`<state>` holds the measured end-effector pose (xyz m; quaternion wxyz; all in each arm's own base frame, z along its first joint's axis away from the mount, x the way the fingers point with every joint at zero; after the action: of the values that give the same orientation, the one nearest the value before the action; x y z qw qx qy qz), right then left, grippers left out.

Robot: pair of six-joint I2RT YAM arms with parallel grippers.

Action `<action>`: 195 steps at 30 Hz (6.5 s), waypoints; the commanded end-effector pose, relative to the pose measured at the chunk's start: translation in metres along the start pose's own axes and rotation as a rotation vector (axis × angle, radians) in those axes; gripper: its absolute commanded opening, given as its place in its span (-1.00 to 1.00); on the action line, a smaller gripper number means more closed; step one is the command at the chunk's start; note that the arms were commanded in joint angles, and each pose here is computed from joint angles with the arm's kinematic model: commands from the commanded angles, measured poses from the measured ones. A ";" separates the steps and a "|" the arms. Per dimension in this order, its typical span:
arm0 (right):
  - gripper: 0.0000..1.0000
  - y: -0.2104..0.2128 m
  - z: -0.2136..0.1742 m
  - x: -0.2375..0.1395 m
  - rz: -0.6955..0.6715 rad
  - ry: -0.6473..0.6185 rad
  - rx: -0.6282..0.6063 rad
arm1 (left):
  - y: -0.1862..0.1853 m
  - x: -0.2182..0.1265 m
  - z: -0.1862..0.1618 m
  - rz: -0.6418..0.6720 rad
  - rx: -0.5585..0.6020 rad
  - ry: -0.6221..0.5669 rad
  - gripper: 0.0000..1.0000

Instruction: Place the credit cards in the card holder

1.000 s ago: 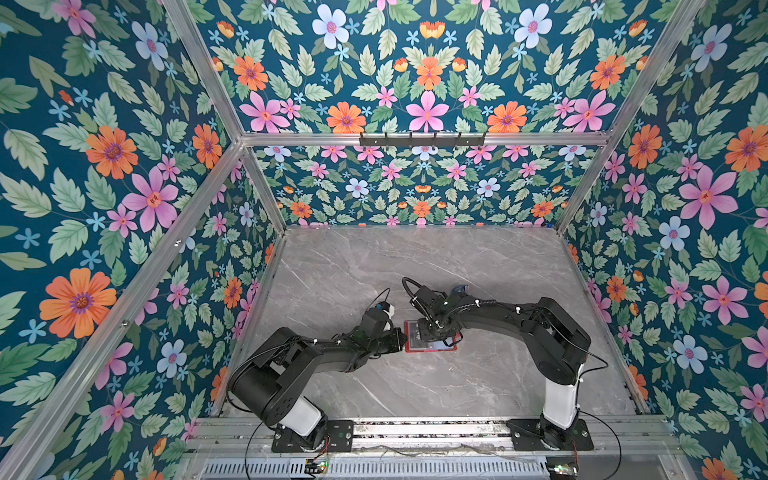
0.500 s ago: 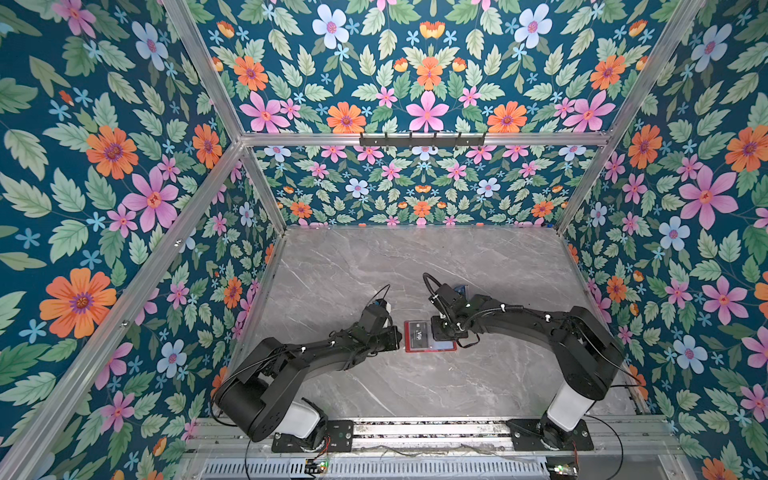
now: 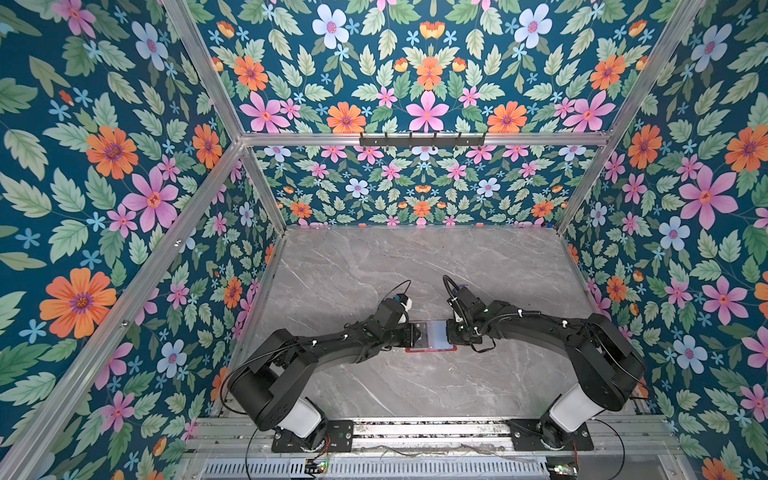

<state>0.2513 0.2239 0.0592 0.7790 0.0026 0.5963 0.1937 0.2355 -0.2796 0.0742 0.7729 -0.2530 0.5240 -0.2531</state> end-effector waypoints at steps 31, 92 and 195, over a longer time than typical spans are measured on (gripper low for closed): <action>-0.65 -0.004 -0.013 0.021 -0.003 0.067 0.014 | -0.020 0.049 -0.001 -0.077 0.020 0.092 -0.52; -0.27 0.040 0.024 -0.003 0.174 -0.062 -0.081 | -0.011 0.000 0.017 0.020 0.050 -0.117 -0.36; -0.25 -0.087 0.108 -0.022 -0.035 0.062 0.050 | -0.063 0.131 0.091 -0.059 -0.032 0.064 -0.49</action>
<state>0.3751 0.1635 0.0924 0.7678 0.0135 0.6183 0.1670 0.3548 -0.4027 0.0592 0.7432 -0.2703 0.5427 -0.2829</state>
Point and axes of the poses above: each gripper's point midway between its finger pads, its own x axis out along the fingers, its own y axis along the line the jaws close on, z = x × y, the point moved 3 cm from there along -x, back along the fingers, and after that the axes turned 15 degrees about -x, right-handed, at the moved point
